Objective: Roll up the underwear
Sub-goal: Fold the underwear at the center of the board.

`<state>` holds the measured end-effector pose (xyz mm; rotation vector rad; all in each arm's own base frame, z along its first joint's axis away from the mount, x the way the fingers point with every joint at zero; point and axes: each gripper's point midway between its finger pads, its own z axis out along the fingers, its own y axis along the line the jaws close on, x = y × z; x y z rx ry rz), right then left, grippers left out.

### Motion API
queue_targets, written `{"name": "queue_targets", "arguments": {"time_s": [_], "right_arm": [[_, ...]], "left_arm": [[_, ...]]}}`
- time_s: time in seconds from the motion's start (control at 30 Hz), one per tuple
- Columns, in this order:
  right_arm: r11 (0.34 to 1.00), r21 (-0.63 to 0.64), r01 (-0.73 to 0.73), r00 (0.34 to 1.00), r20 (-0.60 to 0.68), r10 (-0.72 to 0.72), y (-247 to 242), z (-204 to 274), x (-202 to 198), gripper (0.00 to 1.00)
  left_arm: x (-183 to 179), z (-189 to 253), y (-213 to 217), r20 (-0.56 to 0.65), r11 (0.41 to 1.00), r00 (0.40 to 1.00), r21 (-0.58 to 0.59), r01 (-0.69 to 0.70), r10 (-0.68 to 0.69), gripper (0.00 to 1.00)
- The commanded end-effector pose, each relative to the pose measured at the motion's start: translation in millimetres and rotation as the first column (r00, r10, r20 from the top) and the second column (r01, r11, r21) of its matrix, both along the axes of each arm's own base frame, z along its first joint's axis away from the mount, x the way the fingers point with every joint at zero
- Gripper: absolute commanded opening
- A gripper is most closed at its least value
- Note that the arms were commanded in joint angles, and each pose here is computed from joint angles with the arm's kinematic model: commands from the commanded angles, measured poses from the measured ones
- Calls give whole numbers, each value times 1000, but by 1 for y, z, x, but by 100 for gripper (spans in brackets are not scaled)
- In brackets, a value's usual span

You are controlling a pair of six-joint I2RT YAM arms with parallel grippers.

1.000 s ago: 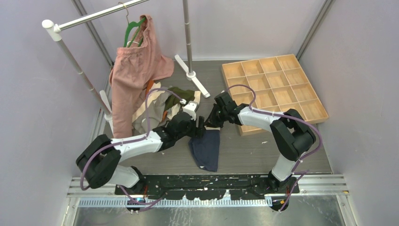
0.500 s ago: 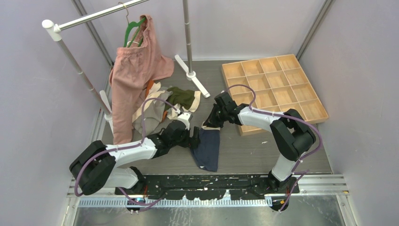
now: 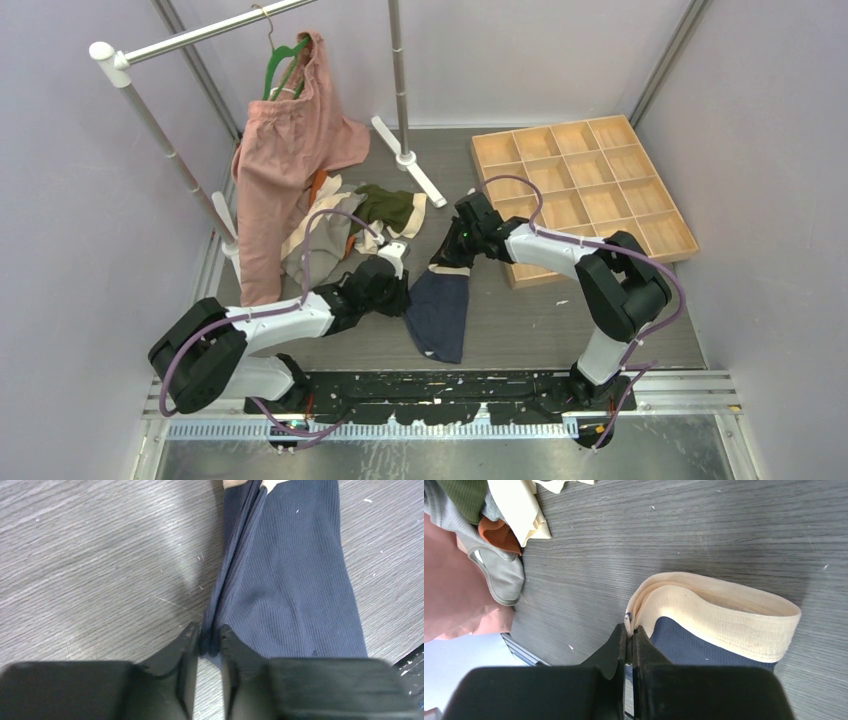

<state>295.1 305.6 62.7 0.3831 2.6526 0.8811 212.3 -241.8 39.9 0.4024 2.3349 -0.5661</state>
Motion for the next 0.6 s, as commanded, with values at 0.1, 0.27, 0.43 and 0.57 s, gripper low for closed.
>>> {"name": "queue_targets", "arguments": {"time_s": [0.1, 0.27, 0.43, 0.57], "right_arm": [[1000, 14, -17, 996, 87, 16, 4, 27, 20, 1], [998, -38, -46, 991, 121, 51, -2, 26, 25, 1], [994, -63, -92, 984, 147, 101, -2, 27, 27, 1], [991, -79, -106, 981, 153, 117, -2, 26, 31, 1]], "left_arm": [[2, 15, 6, 22, 998, 1000, 53, 17, -19, 3], [8, 30, 25, 51, 988, 999, 151, -27, 20, 1], [15, 44, 40, 93, 972, 995, 228, -61, 41, 1], [18, 47, 41, 100, 959, 995, 278, -56, 29, 1]]}}
